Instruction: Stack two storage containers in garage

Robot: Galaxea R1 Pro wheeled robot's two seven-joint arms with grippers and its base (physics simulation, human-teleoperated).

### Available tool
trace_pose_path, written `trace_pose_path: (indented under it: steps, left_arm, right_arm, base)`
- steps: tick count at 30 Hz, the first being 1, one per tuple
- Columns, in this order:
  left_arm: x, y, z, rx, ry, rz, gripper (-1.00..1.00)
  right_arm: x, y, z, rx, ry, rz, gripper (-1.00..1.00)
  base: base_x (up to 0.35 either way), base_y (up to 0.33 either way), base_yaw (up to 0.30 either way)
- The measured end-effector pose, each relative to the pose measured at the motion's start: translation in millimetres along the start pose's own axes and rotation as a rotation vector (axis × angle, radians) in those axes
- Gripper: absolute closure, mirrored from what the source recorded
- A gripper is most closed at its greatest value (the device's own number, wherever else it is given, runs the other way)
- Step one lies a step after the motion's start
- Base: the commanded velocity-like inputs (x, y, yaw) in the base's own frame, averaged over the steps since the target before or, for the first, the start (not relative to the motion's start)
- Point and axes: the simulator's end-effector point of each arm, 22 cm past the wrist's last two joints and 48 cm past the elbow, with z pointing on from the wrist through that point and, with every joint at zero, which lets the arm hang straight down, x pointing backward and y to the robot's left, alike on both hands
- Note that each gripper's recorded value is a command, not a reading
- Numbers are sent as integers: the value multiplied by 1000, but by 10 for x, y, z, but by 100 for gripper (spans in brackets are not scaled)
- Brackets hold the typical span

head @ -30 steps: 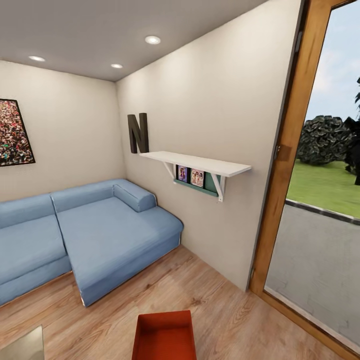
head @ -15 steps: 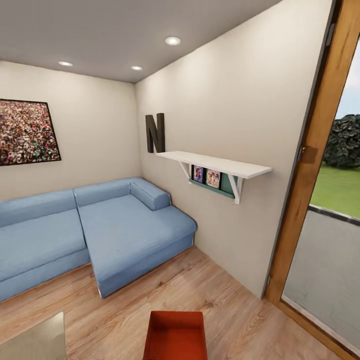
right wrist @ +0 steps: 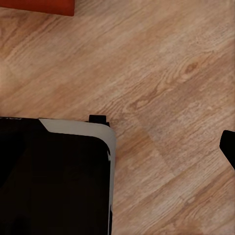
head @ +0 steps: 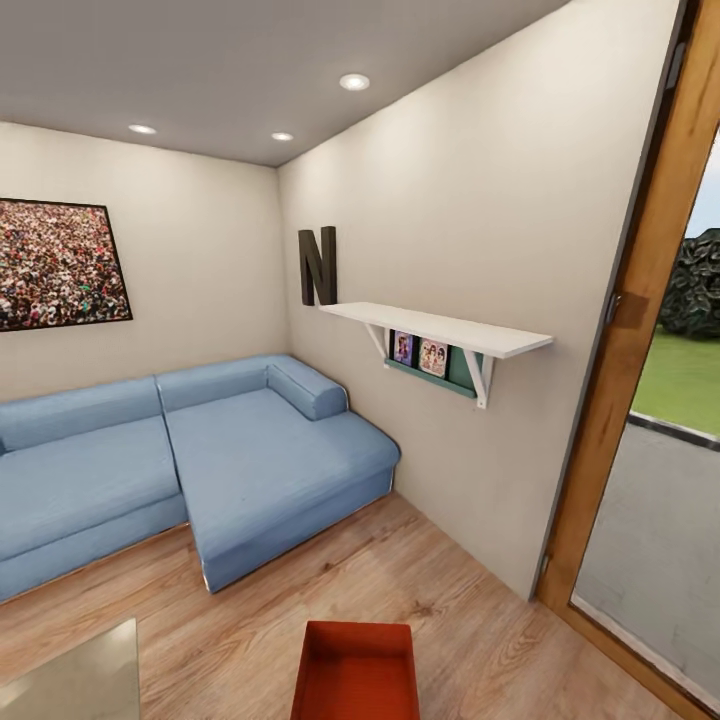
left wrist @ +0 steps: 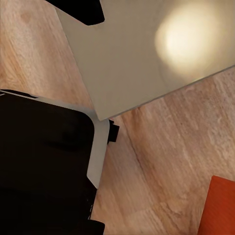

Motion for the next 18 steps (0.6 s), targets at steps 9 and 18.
trace_pose_path:
  steps: [9,18]
  left_arm:
    - [5,1,0,0,1,0,-100]
    - [4,1,0,0,0,0,-100]
  right_arm:
    - [-8,0,0,0,-4,0,-100]
    - [-7,-1,0,1,-3,3,-100]
  base:
    - [0,0,0]
    - [0,10,0]
